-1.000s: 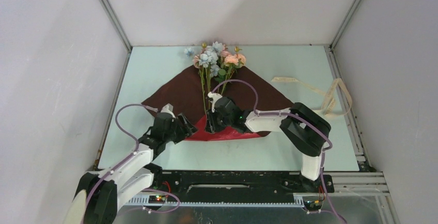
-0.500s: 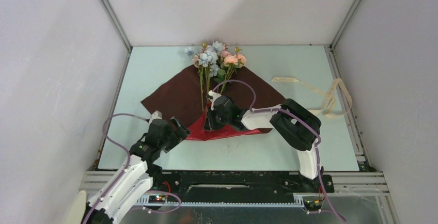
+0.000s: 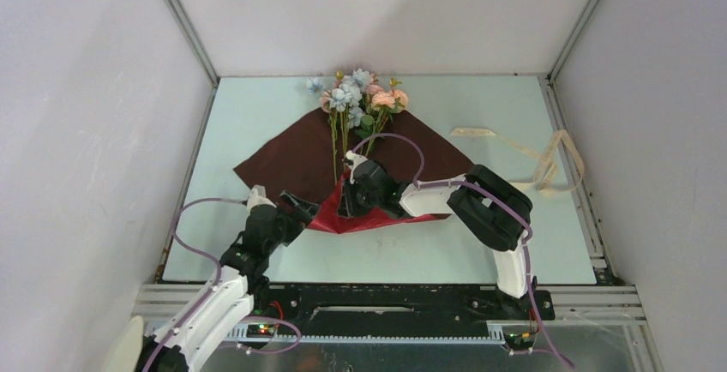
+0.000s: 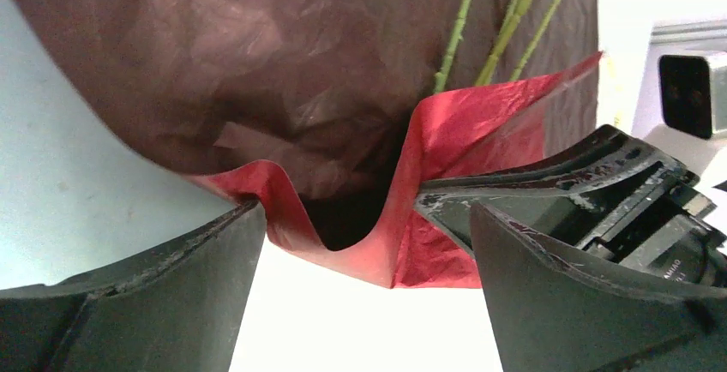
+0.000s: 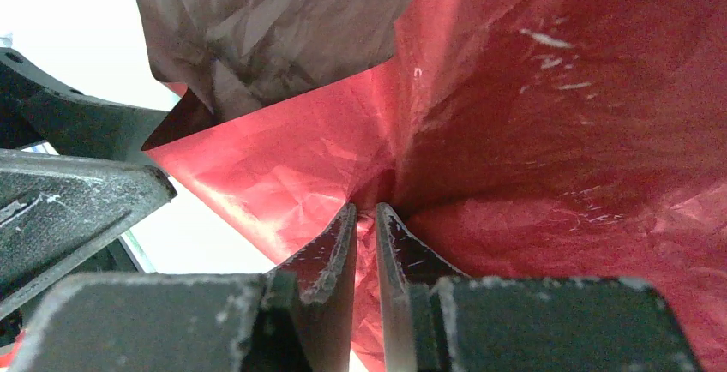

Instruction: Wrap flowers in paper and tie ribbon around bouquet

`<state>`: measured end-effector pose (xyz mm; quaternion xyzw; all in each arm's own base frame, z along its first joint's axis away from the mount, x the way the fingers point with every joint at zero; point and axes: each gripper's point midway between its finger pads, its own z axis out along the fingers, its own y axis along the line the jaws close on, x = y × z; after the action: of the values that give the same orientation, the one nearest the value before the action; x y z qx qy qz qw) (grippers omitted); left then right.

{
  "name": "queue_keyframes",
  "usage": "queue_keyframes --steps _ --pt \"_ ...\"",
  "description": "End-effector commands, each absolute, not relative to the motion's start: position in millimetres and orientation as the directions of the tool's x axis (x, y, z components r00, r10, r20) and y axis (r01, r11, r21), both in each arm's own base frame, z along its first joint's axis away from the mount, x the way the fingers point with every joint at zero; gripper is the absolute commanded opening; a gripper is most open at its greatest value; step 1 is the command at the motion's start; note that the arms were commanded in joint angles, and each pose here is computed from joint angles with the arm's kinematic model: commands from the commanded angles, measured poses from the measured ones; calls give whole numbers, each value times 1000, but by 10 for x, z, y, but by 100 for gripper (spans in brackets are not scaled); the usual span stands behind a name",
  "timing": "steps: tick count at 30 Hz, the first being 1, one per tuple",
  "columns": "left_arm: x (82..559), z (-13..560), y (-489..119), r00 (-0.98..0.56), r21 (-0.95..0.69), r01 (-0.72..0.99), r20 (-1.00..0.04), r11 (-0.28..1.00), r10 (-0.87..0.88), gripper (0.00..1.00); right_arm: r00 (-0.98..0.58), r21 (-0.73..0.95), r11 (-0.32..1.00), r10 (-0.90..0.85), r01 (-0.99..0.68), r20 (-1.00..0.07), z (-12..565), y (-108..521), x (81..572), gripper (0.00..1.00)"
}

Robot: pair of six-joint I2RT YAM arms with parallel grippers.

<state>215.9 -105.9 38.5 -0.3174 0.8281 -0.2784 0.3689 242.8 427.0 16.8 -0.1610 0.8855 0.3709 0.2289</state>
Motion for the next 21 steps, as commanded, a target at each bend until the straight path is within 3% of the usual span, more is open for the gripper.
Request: queue_keyframes --steps 1,17,21 --pt "2140 277 -1181 -556 -733 -258 -420 629 -717 100 -874 552 720 -159 -421 -459 -115 4190 2282 17" --pt "2275 766 -1344 -454 -831 57 -515 553 -727 100 -882 563 719 -149 -407 -447 -129 4191 2291 16" --pt "2340 787 -1243 -402 -810 42 -550 585 -732 100 -884 567 717 -148 -405 -444 -134 4191 2292 16"
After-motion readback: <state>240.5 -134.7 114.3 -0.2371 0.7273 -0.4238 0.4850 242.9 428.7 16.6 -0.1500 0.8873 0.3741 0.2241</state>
